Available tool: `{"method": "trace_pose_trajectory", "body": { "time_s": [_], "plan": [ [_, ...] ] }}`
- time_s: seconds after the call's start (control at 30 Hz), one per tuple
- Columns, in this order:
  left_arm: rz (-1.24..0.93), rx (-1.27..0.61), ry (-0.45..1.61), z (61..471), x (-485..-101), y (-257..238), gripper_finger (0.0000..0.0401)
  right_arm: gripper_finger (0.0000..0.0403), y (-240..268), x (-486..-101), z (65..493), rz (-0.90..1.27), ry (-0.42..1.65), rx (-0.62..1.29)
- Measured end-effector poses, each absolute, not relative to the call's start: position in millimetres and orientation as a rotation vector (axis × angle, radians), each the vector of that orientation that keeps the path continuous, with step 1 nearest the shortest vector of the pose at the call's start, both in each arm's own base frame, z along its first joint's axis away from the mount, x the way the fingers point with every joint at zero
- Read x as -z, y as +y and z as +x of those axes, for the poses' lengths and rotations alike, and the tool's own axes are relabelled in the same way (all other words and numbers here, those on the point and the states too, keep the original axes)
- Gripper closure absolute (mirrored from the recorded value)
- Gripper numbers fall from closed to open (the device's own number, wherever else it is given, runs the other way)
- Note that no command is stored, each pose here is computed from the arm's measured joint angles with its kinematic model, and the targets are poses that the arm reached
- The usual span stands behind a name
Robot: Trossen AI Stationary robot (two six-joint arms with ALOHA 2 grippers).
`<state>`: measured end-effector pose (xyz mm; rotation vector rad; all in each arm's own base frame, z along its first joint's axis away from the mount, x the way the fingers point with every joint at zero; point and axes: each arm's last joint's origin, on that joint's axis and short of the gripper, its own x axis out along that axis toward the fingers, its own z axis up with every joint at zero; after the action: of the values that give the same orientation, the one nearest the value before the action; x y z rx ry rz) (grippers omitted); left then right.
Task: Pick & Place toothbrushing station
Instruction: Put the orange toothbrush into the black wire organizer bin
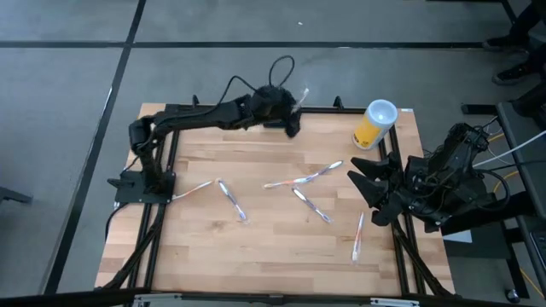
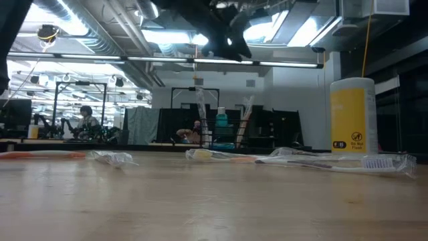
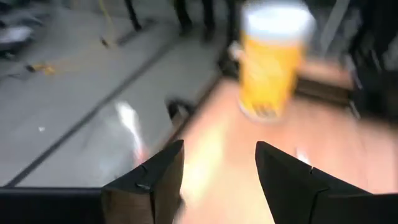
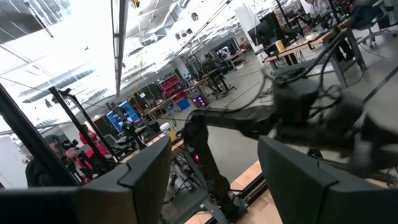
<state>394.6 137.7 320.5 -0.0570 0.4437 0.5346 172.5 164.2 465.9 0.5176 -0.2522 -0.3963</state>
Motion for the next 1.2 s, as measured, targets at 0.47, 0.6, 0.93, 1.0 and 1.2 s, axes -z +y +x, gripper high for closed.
{"method": "trace_pose_trajectory", "body": {
  "time_s": [0.47, 0.6, 0.93, 1.0, 1.2],
  "plan": [
    [-0.028, -0.107, 0.896, 385, -253, 24, 0.0216, 0.0160, 165, -467, 172, 0.447, -0.246, 0.380],
    [-0.126, -0.176, 1.023, 367, -217, 18, 0.0227, 0.0160, 165, -467, 171, 0.447, -0.245, 0.375],
    [-0.391, -0.248, 0.970, 356, -201, 13, 0.0246, 0.0160, 167, -467, 171, 0.439, -0.251, 0.344],
    [-0.366, -0.268, 0.992, 354, -194, 14, 0.0245, 0.0160, 167, -467, 171, 0.438, -0.251, 0.338],
    [-0.337, -0.292, 1.067, 338, -169, 17, 0.0246, 0.0160, 168, -467, 170, 0.439, -0.250, 0.332]
  ]
}}
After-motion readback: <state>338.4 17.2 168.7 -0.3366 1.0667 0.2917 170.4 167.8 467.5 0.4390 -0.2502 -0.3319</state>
